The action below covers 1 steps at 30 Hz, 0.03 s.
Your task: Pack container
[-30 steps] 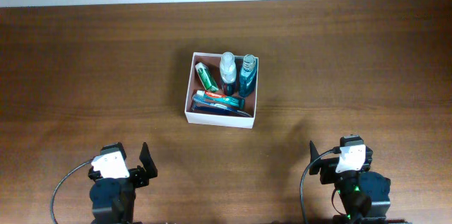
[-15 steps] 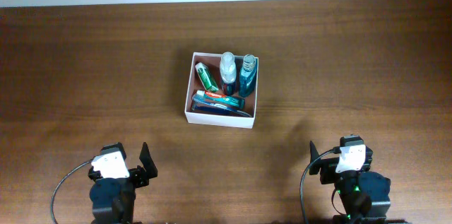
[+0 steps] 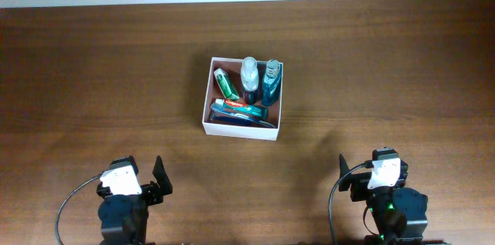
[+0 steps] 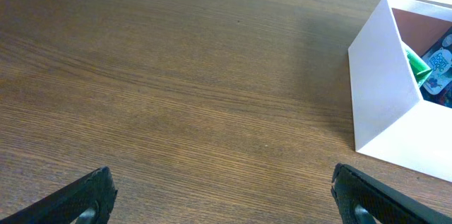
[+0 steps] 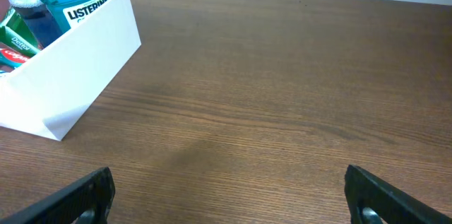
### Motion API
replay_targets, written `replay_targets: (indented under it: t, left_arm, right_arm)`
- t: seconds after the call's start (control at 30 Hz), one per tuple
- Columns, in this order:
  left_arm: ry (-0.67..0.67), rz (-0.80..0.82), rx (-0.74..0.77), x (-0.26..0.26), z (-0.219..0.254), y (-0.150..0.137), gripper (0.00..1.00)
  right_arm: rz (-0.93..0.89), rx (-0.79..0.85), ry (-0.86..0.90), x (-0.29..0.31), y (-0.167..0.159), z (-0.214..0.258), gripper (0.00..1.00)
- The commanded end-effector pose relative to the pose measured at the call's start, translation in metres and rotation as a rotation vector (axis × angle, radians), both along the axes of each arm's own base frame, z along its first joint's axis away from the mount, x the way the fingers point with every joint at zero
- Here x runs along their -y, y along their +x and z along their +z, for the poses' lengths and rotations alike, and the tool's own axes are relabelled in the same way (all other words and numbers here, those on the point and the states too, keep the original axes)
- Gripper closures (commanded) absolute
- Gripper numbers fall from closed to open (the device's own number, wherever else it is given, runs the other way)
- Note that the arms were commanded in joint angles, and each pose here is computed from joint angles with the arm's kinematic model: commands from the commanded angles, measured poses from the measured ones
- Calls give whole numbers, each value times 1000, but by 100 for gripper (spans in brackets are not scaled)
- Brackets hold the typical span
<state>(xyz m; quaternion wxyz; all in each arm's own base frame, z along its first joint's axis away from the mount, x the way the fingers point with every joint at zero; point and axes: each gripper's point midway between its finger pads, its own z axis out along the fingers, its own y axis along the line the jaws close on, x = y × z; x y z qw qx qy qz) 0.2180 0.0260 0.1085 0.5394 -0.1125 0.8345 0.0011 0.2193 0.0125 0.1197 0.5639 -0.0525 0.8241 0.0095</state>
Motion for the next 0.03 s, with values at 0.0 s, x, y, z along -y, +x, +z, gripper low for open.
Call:
replay_targets:
  t: [0.0]
  left_arm:
    - [-4,-8,7,1,-1,1,1]
  right_arm:
    - [-2,3,11,0,0,-1,1]
